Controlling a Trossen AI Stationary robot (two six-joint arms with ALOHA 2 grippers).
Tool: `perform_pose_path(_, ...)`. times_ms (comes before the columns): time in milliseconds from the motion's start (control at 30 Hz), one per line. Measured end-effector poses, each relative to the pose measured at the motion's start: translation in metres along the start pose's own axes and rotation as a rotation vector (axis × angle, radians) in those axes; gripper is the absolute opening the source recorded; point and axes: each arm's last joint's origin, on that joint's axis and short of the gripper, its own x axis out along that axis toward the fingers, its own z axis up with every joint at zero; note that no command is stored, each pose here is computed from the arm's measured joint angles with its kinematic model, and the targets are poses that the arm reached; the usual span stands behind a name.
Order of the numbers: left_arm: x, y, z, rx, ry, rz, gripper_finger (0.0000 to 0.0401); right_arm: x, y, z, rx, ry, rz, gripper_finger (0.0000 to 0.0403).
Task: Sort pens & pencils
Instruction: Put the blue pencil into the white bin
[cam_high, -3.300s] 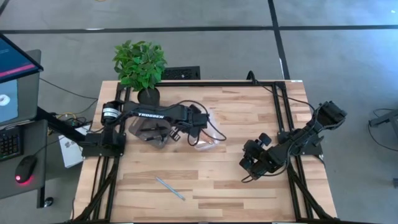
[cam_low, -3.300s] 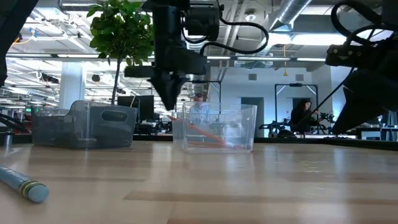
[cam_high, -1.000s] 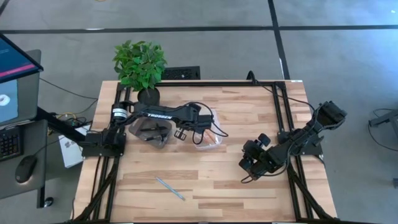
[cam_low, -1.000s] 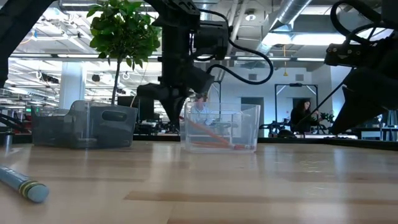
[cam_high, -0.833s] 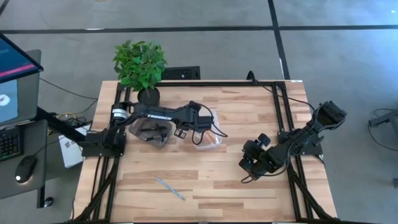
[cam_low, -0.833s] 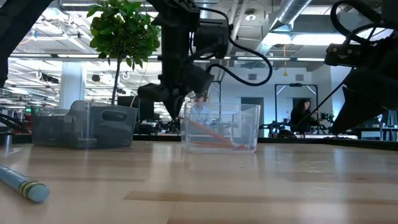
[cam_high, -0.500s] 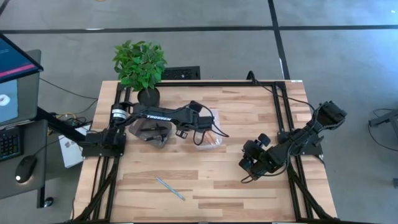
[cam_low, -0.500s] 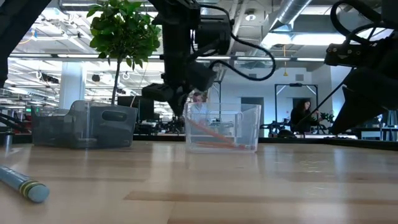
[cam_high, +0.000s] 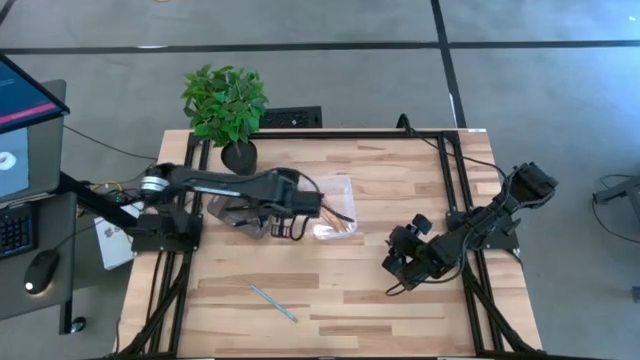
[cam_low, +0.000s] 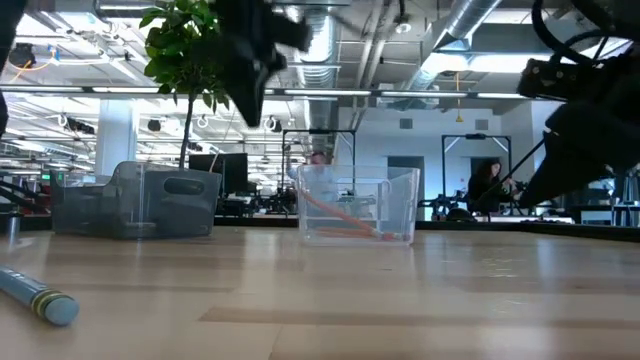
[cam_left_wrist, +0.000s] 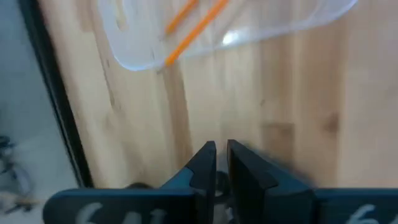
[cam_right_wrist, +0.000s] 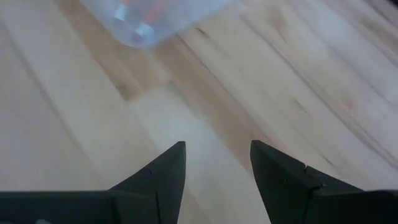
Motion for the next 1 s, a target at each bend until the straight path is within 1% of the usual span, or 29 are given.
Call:
perform_pose_path(133, -0.034, -0.015, -0.016, -0.073, -0.158, 0.000, 0.0031, 0.001, 0.010, 0.007, -0.025, -0.040, 0.086, 0.0205)
perform_pose_path(200, -0.046, -0.026, -0.024, -0.091, -0.241, -0.010, 0.0031, 0.000, 0.016, 0.013, -0.051, -0.067, 0.134, 0.0205)
perform_pose_path(300, -0.058, -0.043, -0.037, -0.106, -0.348, -0.043, 0.0031, -0.007, 0.027, 0.030, -0.084, -0.104, 0.204, 0.0205)
perform_pose_path(400, -0.062, -0.064, -0.049, -0.109, -0.438, -0.080, 0.0031, -0.018, 0.038, 0.051, -0.098, -0.147, 0.277, 0.0205)
perform_pose_path(600, -0.050, -0.111, -0.074, -0.056, -0.564, -0.143, 0.0032, -0.044, 0.060, 0.092, -0.134, -0.252, 0.525, 0.0205)
perform_pose_path(700, -0.043, -0.133, -0.083, -0.029, -0.653, -0.147, 0.0032, -0.046, 0.074, 0.104, -0.182, -0.292, 0.541, 0.0205)
perform_pose_path(800, -0.037, -0.152, -0.094, -0.021, -0.692, -0.150, 0.0032, -0.045, 0.096, 0.116, -0.236, -0.290, 0.529, 0.0205)
perform_pose_path(900, -0.035, -0.166, -0.103, -0.033, -0.708, -0.182, 0.0032, -0.041, 0.120, 0.125, -0.297, -0.227, 0.492, 0.0205)
perform_pose_path(1000, -0.034, -0.178, -0.112, -0.023, -0.701, -0.213, 0.0032, -0.037, 0.147, 0.135, -0.346, -0.169, 0.479, 0.0205)
